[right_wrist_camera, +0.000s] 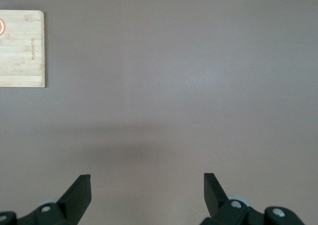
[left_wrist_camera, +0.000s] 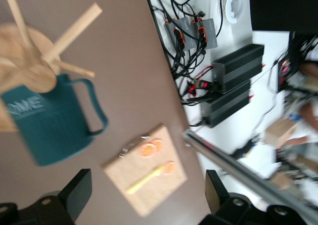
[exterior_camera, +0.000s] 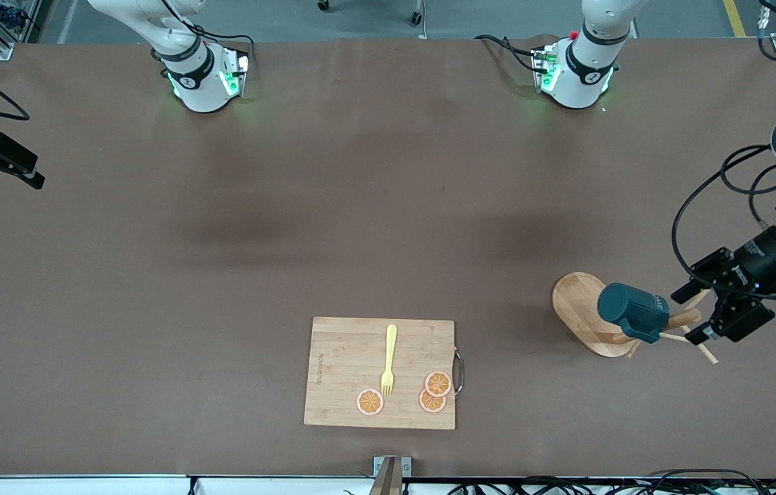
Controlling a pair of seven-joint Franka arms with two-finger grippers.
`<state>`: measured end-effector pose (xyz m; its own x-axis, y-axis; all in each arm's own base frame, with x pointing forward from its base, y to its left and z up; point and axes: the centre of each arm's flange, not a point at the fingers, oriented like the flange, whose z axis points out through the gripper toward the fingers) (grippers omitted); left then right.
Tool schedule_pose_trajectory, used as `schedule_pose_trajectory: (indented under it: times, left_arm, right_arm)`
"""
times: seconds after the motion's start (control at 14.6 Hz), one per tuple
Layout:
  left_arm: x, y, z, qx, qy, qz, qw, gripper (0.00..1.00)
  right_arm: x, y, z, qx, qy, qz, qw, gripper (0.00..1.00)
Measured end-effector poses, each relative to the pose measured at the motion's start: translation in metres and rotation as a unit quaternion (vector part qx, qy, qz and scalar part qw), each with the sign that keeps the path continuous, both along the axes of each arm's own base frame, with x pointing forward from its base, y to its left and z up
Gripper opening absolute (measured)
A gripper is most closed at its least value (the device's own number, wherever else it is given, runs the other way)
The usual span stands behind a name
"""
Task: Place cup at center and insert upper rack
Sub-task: 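Open the left gripper and raise it away from the mug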
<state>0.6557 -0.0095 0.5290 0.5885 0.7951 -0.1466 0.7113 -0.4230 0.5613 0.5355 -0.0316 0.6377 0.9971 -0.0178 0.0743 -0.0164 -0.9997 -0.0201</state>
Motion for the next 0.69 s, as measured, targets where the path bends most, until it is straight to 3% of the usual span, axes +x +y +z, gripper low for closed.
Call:
schedule_pose_trajectory:
  times: [0.21,0.48,0.69]
  left_arm:
    - [-0.026,0.01,0.021,0.09,-0.015,-0.147,0.985,1.0]
    - [-0.055,0.041,0.033,0.157,-0.016,-0.299,0.941,1.0]
    - [-0.076,0.035,0.047,0.226,0.021,-0.36,0.905,1.0]
  right_arm:
    - [0.0,0.0,0.0,0.0,0.0,0.0,1.0,1.0]
    - [0.0,0.0,0.0,0.0,0.0,0.0,1.0,1.0]
    - [0.0,0.0,0.0,0.0,0.0,0.0,1.0,1.0]
